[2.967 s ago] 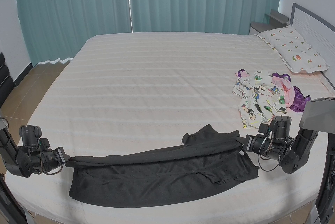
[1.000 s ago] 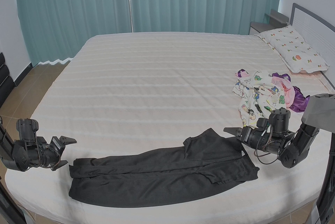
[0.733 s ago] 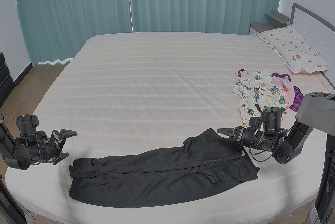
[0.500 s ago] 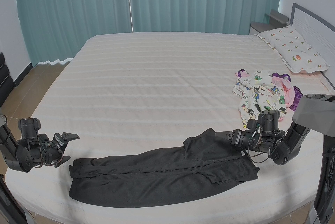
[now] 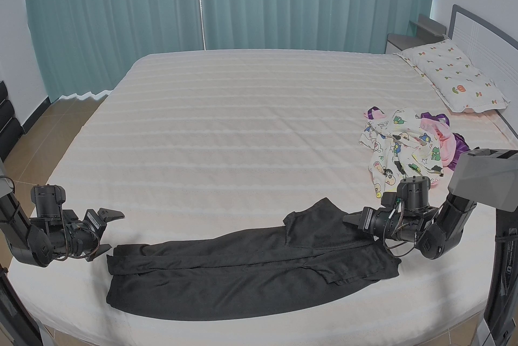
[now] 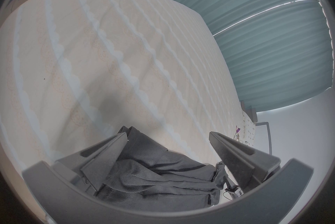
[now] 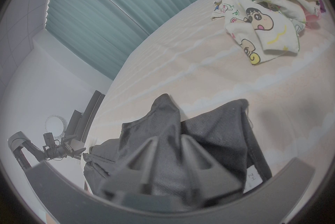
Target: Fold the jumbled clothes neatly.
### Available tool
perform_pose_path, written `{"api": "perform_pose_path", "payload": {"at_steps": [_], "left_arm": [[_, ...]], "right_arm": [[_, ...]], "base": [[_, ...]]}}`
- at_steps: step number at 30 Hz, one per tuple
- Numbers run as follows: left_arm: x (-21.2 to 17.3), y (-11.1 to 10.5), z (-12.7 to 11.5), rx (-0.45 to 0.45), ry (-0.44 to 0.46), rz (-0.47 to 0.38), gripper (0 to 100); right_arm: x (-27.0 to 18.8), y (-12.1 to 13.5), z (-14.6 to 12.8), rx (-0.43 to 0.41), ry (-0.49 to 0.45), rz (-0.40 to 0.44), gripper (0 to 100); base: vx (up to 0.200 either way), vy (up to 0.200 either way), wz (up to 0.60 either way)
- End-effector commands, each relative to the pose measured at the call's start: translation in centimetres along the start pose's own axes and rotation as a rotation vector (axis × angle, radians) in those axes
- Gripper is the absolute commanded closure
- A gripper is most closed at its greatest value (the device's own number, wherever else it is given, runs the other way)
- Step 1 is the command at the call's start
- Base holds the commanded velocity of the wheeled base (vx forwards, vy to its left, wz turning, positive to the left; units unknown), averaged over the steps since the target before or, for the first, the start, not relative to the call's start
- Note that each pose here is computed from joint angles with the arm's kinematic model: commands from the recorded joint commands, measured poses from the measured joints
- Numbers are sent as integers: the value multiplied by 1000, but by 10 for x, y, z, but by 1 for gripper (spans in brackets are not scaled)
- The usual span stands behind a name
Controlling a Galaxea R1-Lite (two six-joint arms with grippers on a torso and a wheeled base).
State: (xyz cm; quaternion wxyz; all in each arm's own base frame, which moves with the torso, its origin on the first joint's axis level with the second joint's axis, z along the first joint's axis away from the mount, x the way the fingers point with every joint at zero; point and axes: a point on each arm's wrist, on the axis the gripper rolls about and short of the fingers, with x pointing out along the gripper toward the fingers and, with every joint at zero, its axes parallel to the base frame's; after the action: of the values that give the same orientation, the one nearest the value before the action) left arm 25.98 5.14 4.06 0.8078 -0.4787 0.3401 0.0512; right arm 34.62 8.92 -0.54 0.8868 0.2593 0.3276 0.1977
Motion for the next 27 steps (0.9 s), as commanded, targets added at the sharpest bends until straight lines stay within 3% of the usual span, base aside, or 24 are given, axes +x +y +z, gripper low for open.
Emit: {"api": "perform_pose_path", "payload": {"at_steps": [1,27], "left_arm": [[1,1,0,-1,2,2,0],[1,1,-1,-5,5,5,0]], "right_arm": [[-17,7,4,0,-16,5,100],[-60,-2,-36,35,49,-45,100]], "base": [[0,0,0],[0,0,0]]}}
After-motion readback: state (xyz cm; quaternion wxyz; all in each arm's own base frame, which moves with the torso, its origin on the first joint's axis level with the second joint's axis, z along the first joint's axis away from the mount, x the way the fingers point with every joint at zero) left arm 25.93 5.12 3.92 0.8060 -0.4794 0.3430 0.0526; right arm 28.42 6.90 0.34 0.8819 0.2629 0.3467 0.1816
